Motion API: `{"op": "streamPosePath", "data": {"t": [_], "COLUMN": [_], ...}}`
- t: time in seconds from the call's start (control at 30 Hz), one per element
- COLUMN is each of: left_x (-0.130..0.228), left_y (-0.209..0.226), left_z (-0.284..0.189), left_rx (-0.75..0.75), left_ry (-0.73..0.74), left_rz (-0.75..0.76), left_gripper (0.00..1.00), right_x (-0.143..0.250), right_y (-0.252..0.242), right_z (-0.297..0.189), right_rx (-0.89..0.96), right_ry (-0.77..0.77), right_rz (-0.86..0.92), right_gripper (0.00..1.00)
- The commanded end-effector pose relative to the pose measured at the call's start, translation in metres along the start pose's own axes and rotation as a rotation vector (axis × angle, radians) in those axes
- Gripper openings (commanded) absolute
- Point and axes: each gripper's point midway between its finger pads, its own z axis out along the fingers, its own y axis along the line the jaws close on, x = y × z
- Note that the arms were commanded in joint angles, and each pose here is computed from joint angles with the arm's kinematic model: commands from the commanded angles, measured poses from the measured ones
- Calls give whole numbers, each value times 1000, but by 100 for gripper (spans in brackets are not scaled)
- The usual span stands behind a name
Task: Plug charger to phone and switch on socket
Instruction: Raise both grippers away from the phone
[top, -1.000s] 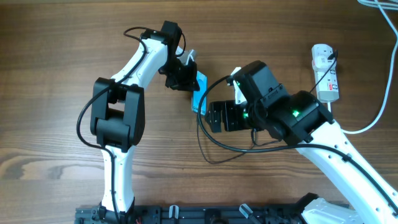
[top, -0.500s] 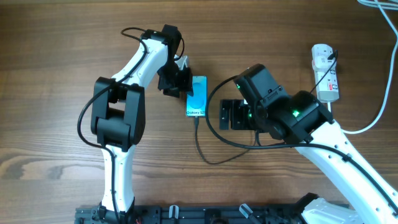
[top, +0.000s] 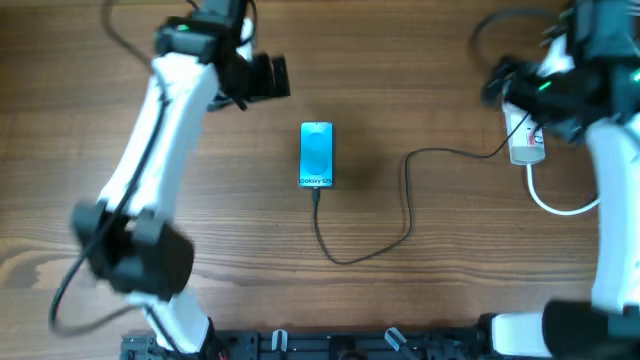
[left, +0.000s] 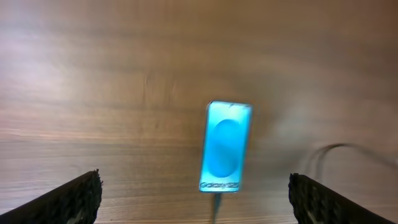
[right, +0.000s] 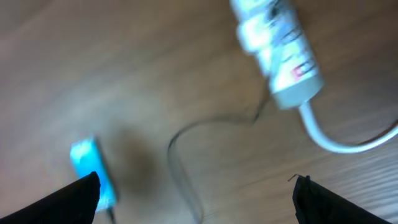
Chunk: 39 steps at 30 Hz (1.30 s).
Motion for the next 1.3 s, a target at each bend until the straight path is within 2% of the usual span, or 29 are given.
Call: {"op": "streamPosePath", "data": {"t": [0.0,0.07,0.17,0.3,0.4,0.77,0.93,1.1,1.27], "left_x": [-5,-5,-5,-5,-5,-5,-5,-5,-5], "left_y": [3,3,3,3,3,3,4,3,4], "left_z": [-21,-22,-21,-21,-21,-21,-21,-21,-21], "left_rx": [-21,-21,-22,-22,-22,-22,-22,-22,-22], "left_ry": [-63,-63,-62,-61,-61,-61,-61,-62,-61], "left_rz": [-27,-27,-27,-27,-27,-27,-27,-27,-27], "left_gripper": [100,100,100,100,100,100,100,100,100], "right_x": [-45,-55,-65,-75,-77,-50,-42,-43,-25], "right_y": [-56,-88,-125,-153,-165,-186,-188,-177,-182], "right_z": [20,30,53,98,128,222,235,240,259], "right_rx": [50,84,117,149,160,176,175,99,104], "right_ry": [-56,-57,-43,-2,22,179,209,212,223], "right_rz": [173,288,358,294,316,349,342,305,310], "right_gripper": [100,100,99,100,100,100,100,100,100]}}
